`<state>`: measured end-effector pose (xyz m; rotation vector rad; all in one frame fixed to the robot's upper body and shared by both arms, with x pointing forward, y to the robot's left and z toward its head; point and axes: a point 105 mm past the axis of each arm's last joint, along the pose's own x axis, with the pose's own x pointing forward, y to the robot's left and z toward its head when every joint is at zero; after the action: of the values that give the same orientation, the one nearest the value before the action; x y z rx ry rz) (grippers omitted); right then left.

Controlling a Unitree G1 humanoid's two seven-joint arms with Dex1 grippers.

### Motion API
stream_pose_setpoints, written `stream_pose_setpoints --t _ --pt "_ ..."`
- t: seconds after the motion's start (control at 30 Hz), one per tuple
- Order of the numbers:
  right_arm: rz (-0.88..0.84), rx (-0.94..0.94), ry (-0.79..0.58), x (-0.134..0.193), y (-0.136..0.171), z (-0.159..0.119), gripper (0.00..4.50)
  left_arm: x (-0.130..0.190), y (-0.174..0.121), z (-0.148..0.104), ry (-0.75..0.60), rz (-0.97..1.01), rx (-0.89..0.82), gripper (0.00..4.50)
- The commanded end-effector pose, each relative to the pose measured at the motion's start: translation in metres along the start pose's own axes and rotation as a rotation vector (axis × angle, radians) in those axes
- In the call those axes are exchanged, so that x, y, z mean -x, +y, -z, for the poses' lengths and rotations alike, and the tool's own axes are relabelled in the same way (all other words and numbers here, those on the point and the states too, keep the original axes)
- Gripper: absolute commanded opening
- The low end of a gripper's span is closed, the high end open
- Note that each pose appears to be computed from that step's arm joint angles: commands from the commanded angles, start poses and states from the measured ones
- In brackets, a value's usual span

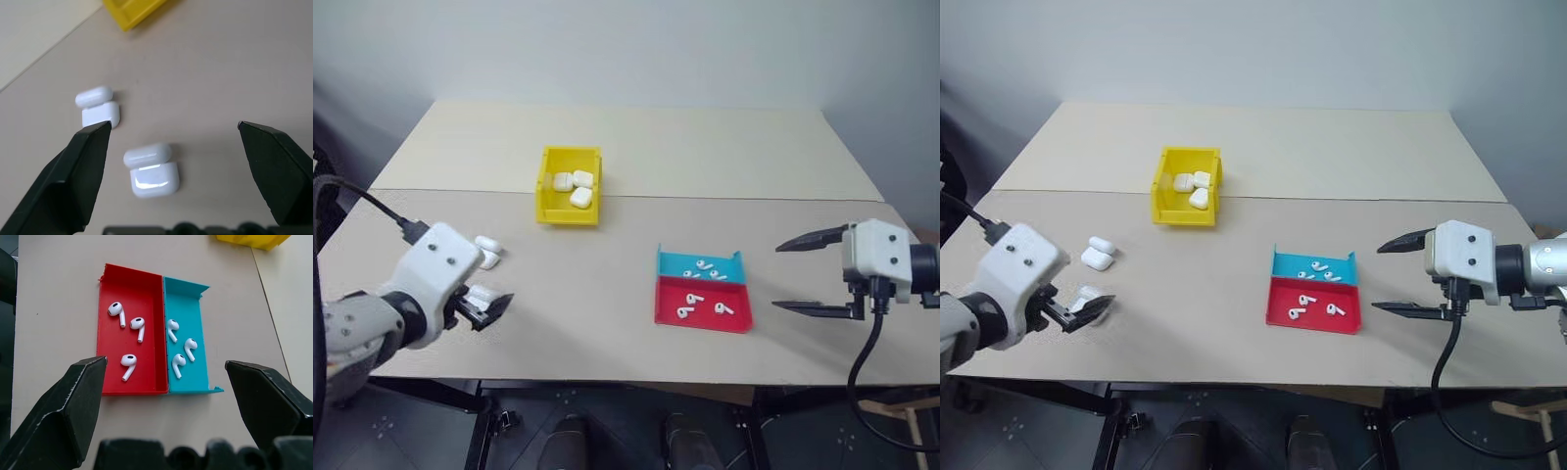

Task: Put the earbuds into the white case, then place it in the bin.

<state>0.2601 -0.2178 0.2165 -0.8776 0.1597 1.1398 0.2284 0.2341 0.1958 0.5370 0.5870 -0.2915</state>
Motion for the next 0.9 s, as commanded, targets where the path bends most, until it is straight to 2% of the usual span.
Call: stream_pose_setpoints --t 0.03,0.33,0.9 --pt "0.001 0.009 0.004 -0.001 -0.002 -0.005 4.48 0.005 0.019 0.007 0.095 0.017 0.087 4.5" --pt "0.009 -0.064 0.039 -0.004 0.003 0.004 4.48 -0.001 0.038 0.031 0.321 0.046 0.19 4.5" --pt "0.028 -0.135 0.096 0.001 0.007 0.014 4.48 -0.059 0.032 0.035 0.401 0.114 0.244 4.5"
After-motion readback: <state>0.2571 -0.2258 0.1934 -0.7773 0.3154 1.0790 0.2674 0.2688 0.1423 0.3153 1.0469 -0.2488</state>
